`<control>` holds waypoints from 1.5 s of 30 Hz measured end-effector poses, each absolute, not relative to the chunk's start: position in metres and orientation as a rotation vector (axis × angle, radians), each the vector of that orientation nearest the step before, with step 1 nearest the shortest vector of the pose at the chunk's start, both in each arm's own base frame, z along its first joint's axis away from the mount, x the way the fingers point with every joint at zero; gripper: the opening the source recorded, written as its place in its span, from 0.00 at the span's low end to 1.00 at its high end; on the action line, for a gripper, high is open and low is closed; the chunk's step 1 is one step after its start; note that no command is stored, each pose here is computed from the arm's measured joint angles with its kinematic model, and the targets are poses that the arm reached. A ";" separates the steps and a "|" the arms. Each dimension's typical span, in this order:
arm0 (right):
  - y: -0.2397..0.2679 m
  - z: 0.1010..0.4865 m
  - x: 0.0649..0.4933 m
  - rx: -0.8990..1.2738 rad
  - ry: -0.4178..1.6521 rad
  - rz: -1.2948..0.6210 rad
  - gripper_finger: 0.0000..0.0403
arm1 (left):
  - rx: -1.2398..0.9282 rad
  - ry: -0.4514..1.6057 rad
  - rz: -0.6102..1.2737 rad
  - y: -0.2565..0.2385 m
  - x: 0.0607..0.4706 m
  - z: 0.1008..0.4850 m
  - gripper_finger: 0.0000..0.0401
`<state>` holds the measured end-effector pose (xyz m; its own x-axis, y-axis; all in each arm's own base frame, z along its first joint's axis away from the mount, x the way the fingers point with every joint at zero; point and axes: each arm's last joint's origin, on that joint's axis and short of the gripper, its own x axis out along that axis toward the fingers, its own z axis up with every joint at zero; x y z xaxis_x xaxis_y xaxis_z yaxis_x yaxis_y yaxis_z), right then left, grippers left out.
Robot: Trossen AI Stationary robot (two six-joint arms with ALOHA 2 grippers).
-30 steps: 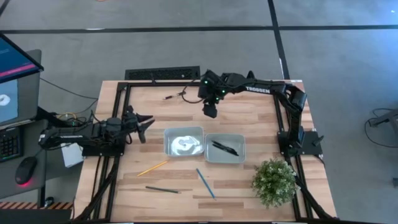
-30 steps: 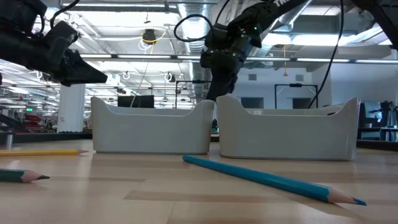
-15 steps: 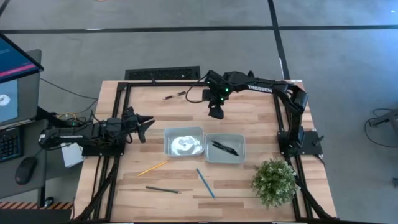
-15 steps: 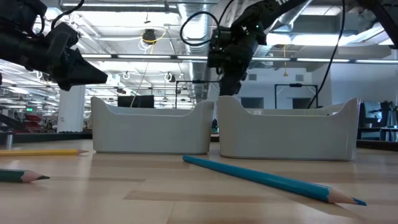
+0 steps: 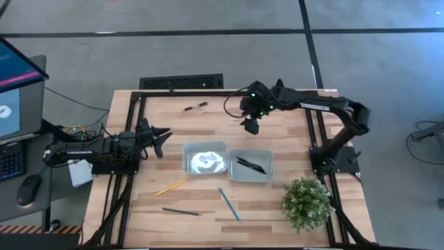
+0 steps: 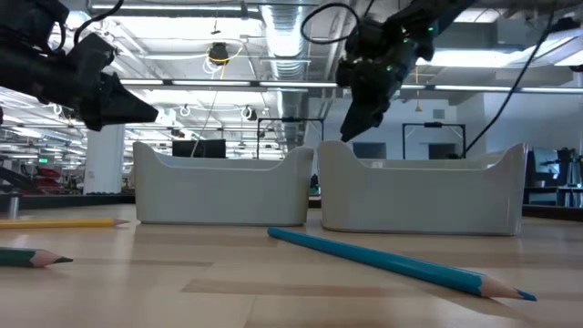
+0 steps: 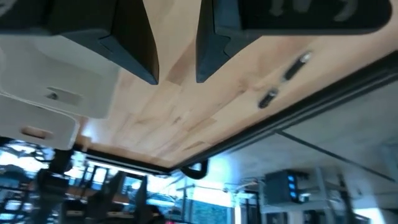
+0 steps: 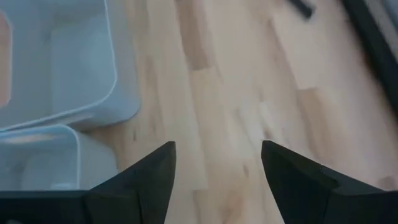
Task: Sort pens & pencils
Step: Put the black pen into the right gray bin
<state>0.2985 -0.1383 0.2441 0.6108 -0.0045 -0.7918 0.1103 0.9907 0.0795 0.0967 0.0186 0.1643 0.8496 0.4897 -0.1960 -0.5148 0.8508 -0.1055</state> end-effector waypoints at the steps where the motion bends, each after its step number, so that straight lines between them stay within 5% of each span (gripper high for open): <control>1: -0.136 0.246 0.296 0.110 0.894 -0.079 0.65 | -0.156 0.162 0.549 0.019 0.096 0.164 0.25; 19: -0.136 0.254 0.304 0.063 0.761 -0.117 0.65 | -0.172 0.061 0.650 0.027 0.094 0.191 0.25; 45: -0.131 0.251 0.305 0.090 0.779 -0.111 0.65 | -0.151 0.213 0.774 0.044 0.116 0.211 0.25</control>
